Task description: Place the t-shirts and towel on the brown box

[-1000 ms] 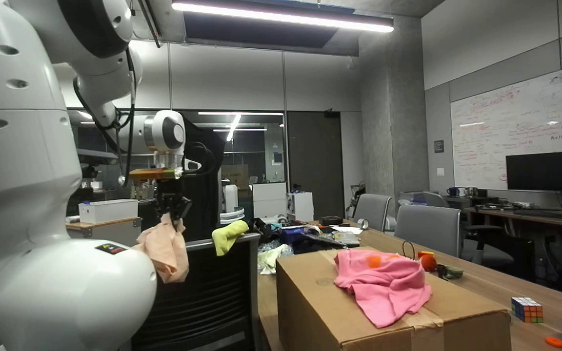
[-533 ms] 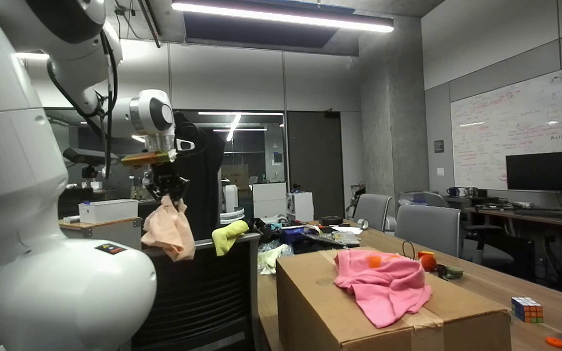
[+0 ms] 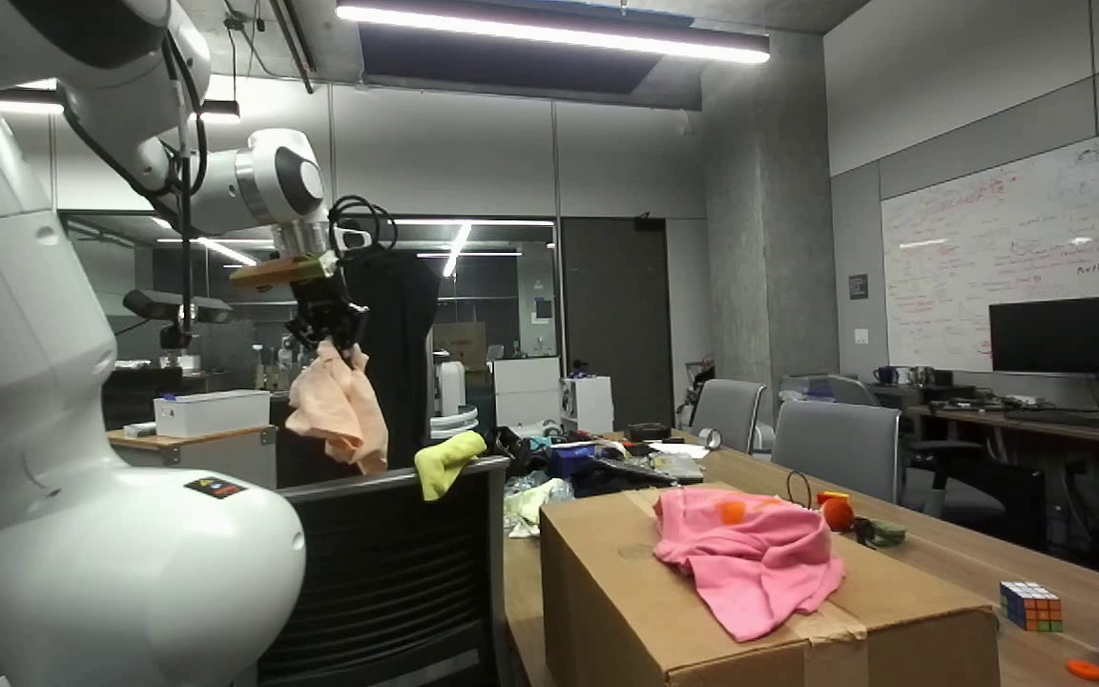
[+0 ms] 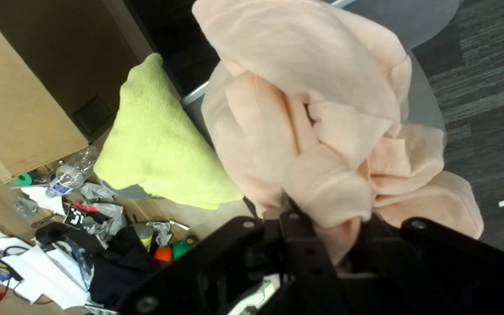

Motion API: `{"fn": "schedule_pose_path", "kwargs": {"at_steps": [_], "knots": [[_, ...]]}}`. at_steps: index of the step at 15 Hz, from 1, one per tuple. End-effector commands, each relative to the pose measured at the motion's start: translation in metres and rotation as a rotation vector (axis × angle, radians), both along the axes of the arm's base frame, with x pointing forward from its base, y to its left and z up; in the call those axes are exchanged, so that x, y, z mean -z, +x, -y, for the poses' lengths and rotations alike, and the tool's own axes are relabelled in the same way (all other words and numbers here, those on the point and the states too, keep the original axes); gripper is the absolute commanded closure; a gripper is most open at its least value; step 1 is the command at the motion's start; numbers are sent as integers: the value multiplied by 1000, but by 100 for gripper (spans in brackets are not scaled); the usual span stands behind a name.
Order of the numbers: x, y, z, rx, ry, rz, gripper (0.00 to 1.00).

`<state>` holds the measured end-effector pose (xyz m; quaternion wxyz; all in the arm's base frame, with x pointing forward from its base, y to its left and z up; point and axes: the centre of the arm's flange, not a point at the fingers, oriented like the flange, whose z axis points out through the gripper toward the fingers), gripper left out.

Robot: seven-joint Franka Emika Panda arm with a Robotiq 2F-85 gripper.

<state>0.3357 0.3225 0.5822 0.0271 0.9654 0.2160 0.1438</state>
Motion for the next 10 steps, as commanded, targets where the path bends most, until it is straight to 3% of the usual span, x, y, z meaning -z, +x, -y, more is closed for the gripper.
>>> {"fn": "schedule_pose_path", "kwargs": {"at_steps": [1, 5, 10], "knots": [[-38, 11, -2, 45, 17, 71, 96], [-72, 27, 9, 107, 50, 140, 96], [-98, 59, 31, 212, 5, 233, 96]]}}
